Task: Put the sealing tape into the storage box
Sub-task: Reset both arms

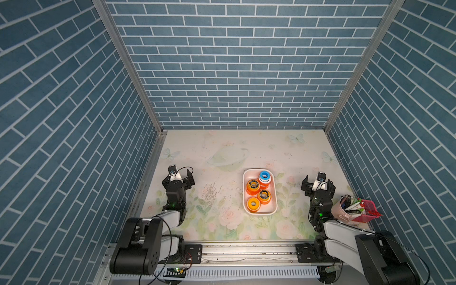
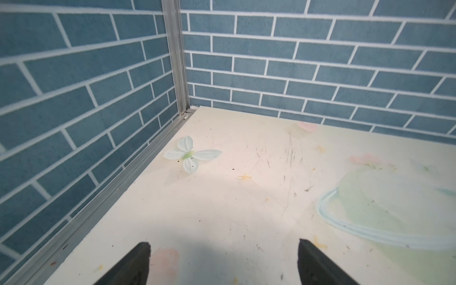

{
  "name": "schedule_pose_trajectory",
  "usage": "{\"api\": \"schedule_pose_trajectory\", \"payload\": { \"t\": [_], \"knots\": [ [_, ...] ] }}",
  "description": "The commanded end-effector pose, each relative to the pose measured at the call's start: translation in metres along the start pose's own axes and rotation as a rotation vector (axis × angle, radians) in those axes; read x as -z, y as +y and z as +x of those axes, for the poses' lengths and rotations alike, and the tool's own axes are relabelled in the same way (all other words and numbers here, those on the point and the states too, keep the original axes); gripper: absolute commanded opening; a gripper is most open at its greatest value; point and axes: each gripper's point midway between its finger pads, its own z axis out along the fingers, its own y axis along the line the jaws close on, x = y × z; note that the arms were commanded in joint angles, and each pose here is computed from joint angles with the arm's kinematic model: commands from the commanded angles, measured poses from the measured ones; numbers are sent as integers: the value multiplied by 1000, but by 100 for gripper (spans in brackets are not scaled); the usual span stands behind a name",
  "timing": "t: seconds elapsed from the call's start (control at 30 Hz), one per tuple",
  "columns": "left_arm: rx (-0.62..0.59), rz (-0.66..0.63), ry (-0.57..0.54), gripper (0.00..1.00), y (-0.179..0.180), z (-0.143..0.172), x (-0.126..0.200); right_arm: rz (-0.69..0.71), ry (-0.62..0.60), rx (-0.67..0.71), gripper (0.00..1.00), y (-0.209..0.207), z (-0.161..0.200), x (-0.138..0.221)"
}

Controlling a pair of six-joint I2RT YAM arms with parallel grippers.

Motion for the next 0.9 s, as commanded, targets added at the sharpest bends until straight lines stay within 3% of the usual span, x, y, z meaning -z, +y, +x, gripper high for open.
{"api": "schedule_pose_trajectory", "payload": {
  "t": [0.0,0.2,0.3,0.4,0.53,0.87],
  "knots": [
    [-17,65,-126,94,-14,-37,-8,-35,-183,-53,99,0,-40,1],
    [-74,79,-98,96,-23,-24,-28,-83,-236,-102,99,1,-39,-8],
    [-90,123,-149,98,-29,-27,-13,-134,-242,-78,99,10,-33,-11],
    [-117,123,-197,100,-33,-26,3,-125,-171,-72,99,14,-25,-29],
    [-101,140,-114,100,-33,-16,-18,-161,-41,-39,100,29,-12,-59],
    [-78,121,-115,100,-27,-18,-22,-157,-51,-39,100,27,-14,-58]
  ]
}}
